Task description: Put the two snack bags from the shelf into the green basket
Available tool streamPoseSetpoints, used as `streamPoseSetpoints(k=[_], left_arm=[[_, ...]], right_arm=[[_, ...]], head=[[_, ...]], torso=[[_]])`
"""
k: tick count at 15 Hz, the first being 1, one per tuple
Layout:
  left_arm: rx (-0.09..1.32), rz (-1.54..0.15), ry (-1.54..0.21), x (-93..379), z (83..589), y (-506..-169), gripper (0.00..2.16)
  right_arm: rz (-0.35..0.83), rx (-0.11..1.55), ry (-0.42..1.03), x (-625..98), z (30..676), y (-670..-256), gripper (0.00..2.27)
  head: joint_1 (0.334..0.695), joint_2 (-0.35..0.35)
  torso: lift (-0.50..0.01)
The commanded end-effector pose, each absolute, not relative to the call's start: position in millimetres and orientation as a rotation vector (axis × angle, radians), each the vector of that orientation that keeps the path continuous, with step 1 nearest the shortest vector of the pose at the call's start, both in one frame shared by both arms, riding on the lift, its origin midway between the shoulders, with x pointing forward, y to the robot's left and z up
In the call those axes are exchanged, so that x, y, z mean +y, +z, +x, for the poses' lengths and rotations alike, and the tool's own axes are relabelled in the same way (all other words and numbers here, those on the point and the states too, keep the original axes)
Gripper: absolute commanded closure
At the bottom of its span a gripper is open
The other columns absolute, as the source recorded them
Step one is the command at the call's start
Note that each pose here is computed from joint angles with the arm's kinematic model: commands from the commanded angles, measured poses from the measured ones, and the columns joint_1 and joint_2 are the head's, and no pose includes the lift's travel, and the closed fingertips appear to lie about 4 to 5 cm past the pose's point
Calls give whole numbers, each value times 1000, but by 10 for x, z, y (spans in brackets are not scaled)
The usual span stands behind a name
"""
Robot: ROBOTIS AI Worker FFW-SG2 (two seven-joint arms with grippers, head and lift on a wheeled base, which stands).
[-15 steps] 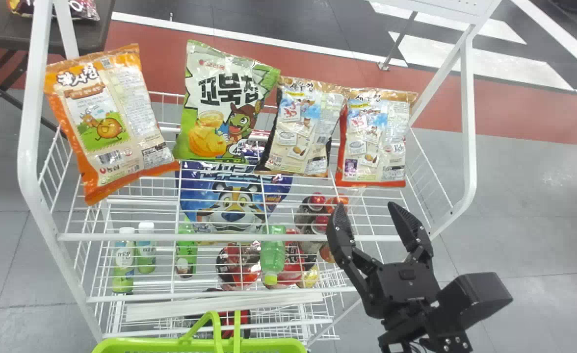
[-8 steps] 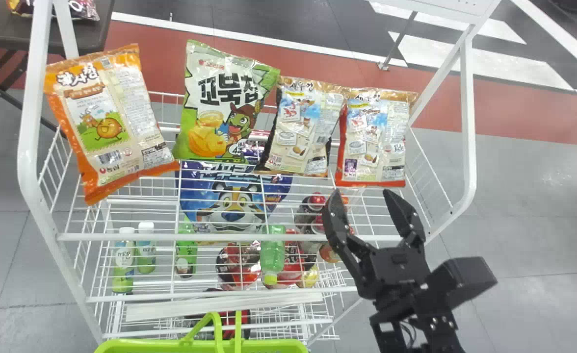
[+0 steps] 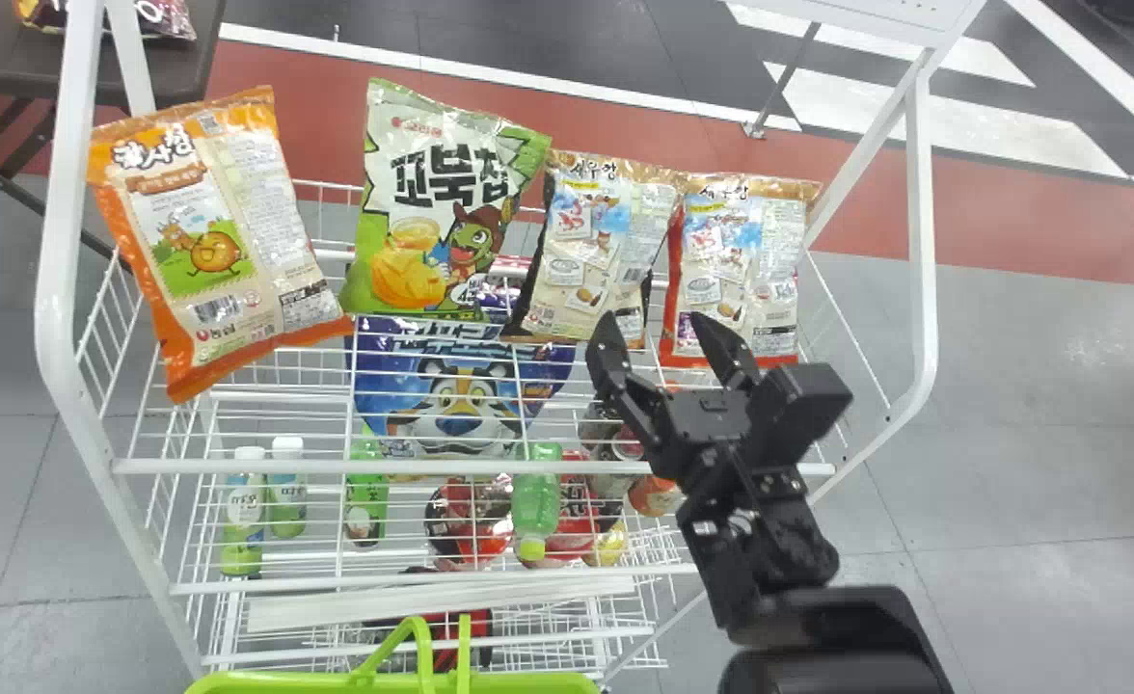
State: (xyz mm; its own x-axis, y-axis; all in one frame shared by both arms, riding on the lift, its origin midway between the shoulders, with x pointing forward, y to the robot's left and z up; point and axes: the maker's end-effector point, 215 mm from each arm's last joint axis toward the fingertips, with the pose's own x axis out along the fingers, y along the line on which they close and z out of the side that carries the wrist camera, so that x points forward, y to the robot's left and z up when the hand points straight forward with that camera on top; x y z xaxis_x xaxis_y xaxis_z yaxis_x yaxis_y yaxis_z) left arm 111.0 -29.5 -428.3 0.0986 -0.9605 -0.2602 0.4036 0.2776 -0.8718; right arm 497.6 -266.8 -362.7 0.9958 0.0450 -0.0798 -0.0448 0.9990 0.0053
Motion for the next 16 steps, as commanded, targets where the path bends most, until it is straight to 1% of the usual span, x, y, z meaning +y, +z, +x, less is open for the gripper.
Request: streamPoseSetpoints(k=[1, 4, 11, 12, 13, 14, 15, 16], left_arm=[[995, -723, -1132, -260, 1121, -4334, 1892], [1002, -725, -1113, -220, 1139, -4390, 1892], [987, -732, -1104, -177, 1206, -4388, 1892], [984, -734, -1103, -170, 1224, -4384, 1892], [986, -736, -1102, -166, 1221, -4386, 1892], [985, -735, -1104, -164, 1225, -4384, 1892], [987, -739, -1102, -160, 1223, -4390, 1892], [987, -738, -1101, -154, 1227, -4392, 1892]], right_arm=[[-1, 94, 54, -2654, 5276, -3688, 181], [-15, 101, 66, -2600, 5566, -3727, 181], [-51, 137, 75, -2541, 5902, -3905, 191], [-59, 138, 89, -2534, 5945, -3900, 417], [-44, 141, 120, -2467, 5940, -3915, 1079], [-42, 135, 120, -2453, 5939, -3898, 1804], [-44, 129, 122, -2443, 5936, -3882, 2189], [-51, 122, 130, -2403, 5926, -3877, 2250]], head=[[695, -350], [695, -350], [695, -350], [695, -350], [695, -350], [695, -350], [695, -350], [695, -350]], torso=[[-10], [-10], [-10], [-10], [-10], [-10], [-10], [-10]])
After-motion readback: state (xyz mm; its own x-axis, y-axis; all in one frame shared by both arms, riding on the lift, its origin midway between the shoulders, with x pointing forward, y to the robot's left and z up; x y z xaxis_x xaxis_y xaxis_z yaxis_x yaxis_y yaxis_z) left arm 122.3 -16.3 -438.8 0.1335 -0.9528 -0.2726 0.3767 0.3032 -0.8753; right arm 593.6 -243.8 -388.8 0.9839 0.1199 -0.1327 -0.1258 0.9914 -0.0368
